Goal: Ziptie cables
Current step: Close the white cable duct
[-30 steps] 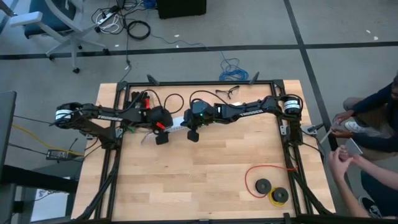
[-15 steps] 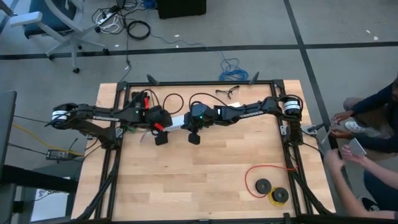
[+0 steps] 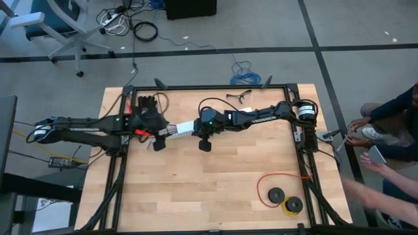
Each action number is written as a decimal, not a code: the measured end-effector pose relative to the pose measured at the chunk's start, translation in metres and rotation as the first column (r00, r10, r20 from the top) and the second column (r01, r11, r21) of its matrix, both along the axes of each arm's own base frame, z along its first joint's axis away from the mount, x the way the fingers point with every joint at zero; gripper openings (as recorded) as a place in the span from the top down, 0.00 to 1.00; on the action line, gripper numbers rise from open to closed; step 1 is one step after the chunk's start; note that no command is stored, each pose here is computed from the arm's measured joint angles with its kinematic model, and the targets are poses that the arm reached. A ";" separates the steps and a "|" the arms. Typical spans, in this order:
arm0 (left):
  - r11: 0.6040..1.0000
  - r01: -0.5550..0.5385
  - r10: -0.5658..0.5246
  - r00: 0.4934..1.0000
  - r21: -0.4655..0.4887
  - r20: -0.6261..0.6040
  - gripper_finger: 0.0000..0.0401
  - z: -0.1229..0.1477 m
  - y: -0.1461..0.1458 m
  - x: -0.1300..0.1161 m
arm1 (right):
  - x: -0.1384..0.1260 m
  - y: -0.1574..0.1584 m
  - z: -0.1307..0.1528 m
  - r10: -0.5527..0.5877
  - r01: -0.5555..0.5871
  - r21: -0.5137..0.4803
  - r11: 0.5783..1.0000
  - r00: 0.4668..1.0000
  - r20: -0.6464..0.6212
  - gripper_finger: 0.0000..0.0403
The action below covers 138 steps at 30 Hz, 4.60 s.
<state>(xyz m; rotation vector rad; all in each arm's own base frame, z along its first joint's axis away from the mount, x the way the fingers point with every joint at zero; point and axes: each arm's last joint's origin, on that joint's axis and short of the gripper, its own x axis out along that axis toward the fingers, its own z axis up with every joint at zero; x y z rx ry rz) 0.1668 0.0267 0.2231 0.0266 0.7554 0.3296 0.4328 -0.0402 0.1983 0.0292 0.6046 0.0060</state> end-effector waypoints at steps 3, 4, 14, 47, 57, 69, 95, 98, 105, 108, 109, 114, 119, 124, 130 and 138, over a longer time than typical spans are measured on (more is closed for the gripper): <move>0.999 -0.014 0.011 0.995 0.029 0.102 0.30 -0.014 -0.001 -0.010 | 0.000 0.000 0.000 0.002 -0.002 0.002 1.000 1.000 -0.006 1.00; 0.999 -0.015 0.010 0.991 0.034 0.134 0.30 -0.020 -0.001 -0.012 | 0.000 0.000 0.000 0.002 -0.002 0.002 1.000 1.000 -0.006 1.00; 0.996 -0.036 0.015 0.971 0.086 0.238 0.30 -0.059 -0.001 -0.020 | -0.001 0.000 -0.001 0.003 -0.003 0.004 1.000 1.000 -0.009 1.00; 0.997 -0.073 0.071 0.948 -0.007 0.311 0.12 -0.057 0.000 -0.013 | 0.000 0.008 -0.001 0.021 -0.021 0.003 1.000 1.000 -0.008 1.00; 0.997 -0.080 0.077 0.969 0.005 0.233 0.11 -0.067 0.003 -0.010 | 0.000 0.008 0.000 0.024 -0.024 -0.002 1.000 1.000 -0.004 1.00; 0.995 -0.103 0.103 0.995 -0.008 -0.018 0.11 -0.080 0.020 0.003 | 0.000 0.008 0.000 0.035 -0.035 -0.017 0.999 0.999 -0.003 1.00; 0.992 -0.076 0.069 0.995 -0.102 -0.069 0.37 -0.089 0.020 0.007 | 0.000 0.001 0.000 0.018 -0.019 -0.019 1.000 1.000 -0.001 1.00; 0.993 -0.076 0.071 0.996 -0.092 -0.056 0.46 -0.089 0.020 0.008 | -0.001 -0.004 0.000 0.008 -0.009 -0.019 1.000 1.000 -0.006 1.00; 0.996 -0.060 0.057 0.997 -0.070 -0.046 0.53 -0.087 0.021 0.009 | -0.009 -0.027 -0.007 -0.102 0.097 -0.061 0.993 0.990 -0.096 1.00; 0.997 -0.053 0.051 0.998 -0.061 -0.031 0.53 -0.086 0.021 0.010 | -0.011 -0.038 -0.007 -0.141 0.136 -0.055 0.989 0.985 -0.101 1.00; 0.997 -0.051 0.049 0.998 -0.058 -0.024 0.53 -0.086 0.021 0.011 | -0.012 -0.041 -0.007 -0.149 0.144 -0.054 0.988 0.984 -0.100 1.00; 0.999 -0.035 0.035 0.999 -0.040 -0.014 0.53 -0.085 0.021 0.012 | -0.013 -0.047 -0.010 -0.180 0.177 -0.036 0.984 0.977 -0.113 1.00; 0.999 -0.032 0.031 0.999 -0.037 -0.014 0.53 -0.087 0.022 0.013 | -0.003 -0.049 -0.034 -0.155 0.158 0.019 0.987 0.982 -0.106 1.00; 0.999 -0.035 0.035 0.999 -0.034 -0.011 0.53 -0.090 0.023 0.017 | 0.026 -0.047 -0.054 -0.078 0.081 0.065 0.995 0.996 -0.037 1.00; 0.999 -0.033 0.033 0.999 -0.037 -0.005 0.53 -0.091 0.023 0.019 | 0.040 -0.038 -0.040 0.008 -0.009 0.032 0.999 0.999 0.051 1.00; 0.998 -0.058 0.058 0.998 -0.017 -0.015 0.50 -0.092 0.024 0.020 | 0.037 -0.034 -0.020 0.041 -0.043 0.022 0.999 0.996 0.085 1.00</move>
